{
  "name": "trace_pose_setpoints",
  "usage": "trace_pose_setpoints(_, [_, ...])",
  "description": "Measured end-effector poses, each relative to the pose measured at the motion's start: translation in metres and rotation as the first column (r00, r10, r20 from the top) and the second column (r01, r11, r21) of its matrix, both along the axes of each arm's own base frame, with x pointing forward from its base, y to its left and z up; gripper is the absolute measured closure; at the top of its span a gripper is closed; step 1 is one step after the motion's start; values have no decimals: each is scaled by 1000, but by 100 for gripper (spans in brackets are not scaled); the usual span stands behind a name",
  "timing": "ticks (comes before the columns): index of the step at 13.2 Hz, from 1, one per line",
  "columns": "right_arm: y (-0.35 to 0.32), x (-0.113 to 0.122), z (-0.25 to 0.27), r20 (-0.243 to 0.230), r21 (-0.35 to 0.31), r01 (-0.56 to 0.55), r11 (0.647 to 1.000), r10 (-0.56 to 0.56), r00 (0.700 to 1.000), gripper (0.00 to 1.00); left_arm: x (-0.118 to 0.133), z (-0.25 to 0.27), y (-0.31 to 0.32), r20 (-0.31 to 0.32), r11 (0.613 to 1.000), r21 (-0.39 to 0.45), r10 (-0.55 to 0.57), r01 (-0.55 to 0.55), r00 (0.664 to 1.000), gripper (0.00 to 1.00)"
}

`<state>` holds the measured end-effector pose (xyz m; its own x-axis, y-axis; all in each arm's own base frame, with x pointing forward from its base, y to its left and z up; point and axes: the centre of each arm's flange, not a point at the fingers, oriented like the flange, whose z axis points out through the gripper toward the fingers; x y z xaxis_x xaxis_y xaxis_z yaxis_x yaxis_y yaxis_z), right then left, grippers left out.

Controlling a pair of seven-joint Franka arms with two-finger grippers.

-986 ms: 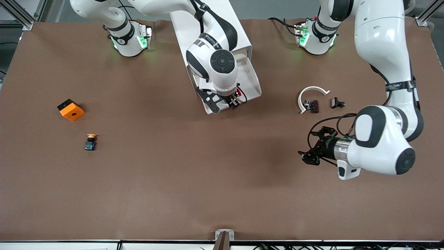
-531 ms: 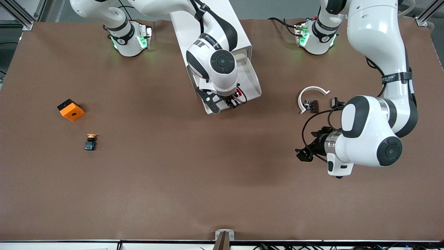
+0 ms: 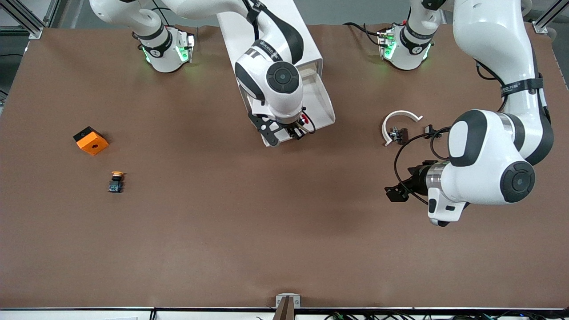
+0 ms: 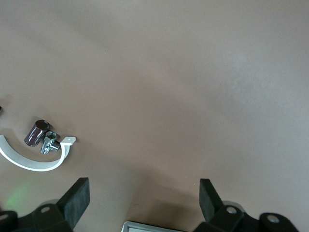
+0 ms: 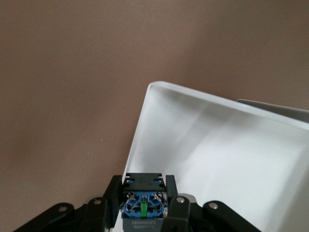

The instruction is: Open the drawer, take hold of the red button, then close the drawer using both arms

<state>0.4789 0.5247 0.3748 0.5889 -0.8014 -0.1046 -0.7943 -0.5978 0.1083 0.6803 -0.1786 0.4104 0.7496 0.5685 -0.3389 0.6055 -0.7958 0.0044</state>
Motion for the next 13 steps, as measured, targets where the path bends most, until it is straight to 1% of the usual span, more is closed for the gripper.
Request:
trace_pose_setpoints(2, [-16, 14, 22, -38, 6, -14, 1000, 14, 999, 59, -3, -5, -13, 14, 1000, 6, -15, 15, 1000, 0])
trace_pose_setpoints(3, [-25, 22, 34, -49, 15, -33, 999, 34, 998, 59, -5, -8, -21, 27, 1000, 6, -21, 21, 999, 0])
trace_pose_setpoints(4, [-36, 31, 50, -43, 32, -60, 998, 62, 997, 59, -6, -10, -29, 42, 1000, 6, -27, 27, 999, 0])
trace_pose_setpoints(5, [-48, 39, 69, -26, 55, -101, 993, 102, 994, 59, -9, -11, -37, 54, 999, 10, -37, 37, 998, 0])
trace_pose_setpoints(6, [-63, 45, 90, -11, 75, -155, 985, 157, 988, 59, -13, -12, -46, 65, 998, 24, -55, 54, 996, 0])
trace_pose_setpoints(7, [-81, 50, 107, -10, 85, -217, 972, 219, 976, 59, -18, -13, -56, 75, 996, 41, -77, 74, 994, 0])
trace_pose_setpoints(8, [-101, 54, 120, -18, 91, -283, 955, 286, 958, 59, -23, -15, -68, 85, 994, 53, -99, 95, 991, 0])
trace_pose_setpoints(10, [-143, 72, 133, -20, 102, -410, 906, 414, 910, 59, -34, -25, -94, 104, 989, 65, -136, 130, 985, 0])
trace_pose_setpoints(11, [-168, 86, 133, -17, 92, -474, 875, 478, 878, 59, -39, -30, -106, 112, 987, 67, -151, 144, 982, 0])
trace_pose_setpoints(13, [-219, 113, 127, -23, 65, -593, 803, 595, 803, 59, -50, -42, -128, 126, 983, 71, -179, 171, 976, 0])
